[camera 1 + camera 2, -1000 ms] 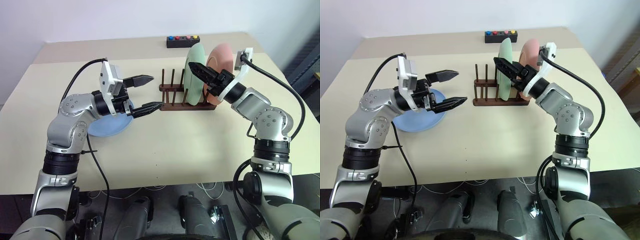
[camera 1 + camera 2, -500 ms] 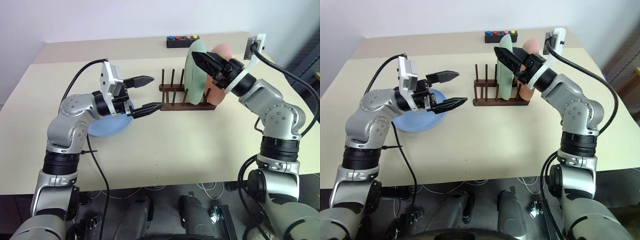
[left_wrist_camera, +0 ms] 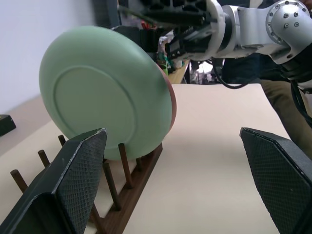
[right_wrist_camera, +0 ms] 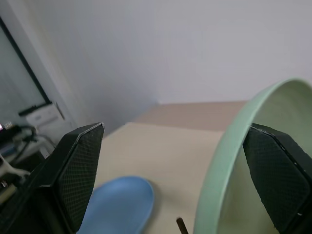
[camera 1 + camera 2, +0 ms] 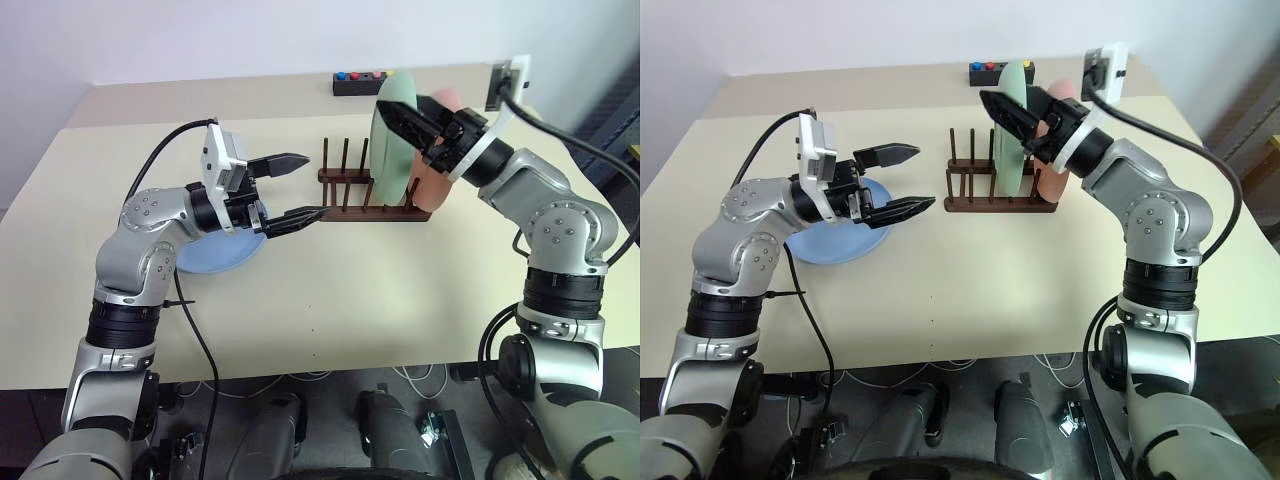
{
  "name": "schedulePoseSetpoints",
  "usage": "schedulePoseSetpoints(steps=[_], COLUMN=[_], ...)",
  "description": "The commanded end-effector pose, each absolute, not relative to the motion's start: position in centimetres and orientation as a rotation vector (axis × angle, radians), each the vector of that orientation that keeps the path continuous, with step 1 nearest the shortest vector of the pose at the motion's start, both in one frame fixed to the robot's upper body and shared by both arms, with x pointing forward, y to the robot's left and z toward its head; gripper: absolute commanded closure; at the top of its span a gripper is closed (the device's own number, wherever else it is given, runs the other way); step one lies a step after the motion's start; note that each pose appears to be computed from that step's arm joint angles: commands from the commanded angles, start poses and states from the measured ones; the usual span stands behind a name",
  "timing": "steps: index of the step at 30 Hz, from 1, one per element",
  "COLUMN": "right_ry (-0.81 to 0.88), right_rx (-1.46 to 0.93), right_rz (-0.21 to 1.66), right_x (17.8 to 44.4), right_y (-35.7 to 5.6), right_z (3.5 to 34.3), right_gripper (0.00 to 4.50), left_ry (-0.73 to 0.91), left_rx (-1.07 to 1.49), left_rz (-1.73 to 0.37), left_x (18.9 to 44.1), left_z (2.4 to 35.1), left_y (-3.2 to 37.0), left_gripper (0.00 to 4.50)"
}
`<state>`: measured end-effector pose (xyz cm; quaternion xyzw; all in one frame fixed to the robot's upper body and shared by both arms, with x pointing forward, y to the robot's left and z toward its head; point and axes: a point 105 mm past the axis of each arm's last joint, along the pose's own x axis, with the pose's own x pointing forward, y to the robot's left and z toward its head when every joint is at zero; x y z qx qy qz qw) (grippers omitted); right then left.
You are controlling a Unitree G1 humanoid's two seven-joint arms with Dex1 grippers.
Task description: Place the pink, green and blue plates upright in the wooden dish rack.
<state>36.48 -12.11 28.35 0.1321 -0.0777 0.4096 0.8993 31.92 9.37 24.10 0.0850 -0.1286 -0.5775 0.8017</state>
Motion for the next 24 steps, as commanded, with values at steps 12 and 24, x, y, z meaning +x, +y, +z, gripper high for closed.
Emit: schedulePoseSetpoints(steps=[12, 24], right_ry=[-0.245, -0.346], right_rx=[-0.089, -0.08], right_rz=[0.742, 0.725], right_x=[37.0, 36.6], right_y=[-12.7, -13.2], right_z=[29.3, 31.6], right_gripper=[0.02, 0.02], left_ry=[-0.334, -0.332], left_rx=[0.209, 0.208], left_rz=[-1.239, -1.24], left_x=[31.4, 31.6], left_z=[25.3, 25.2], left_y=[9.3, 9.2], left_gripper=[0.0, 0.0])
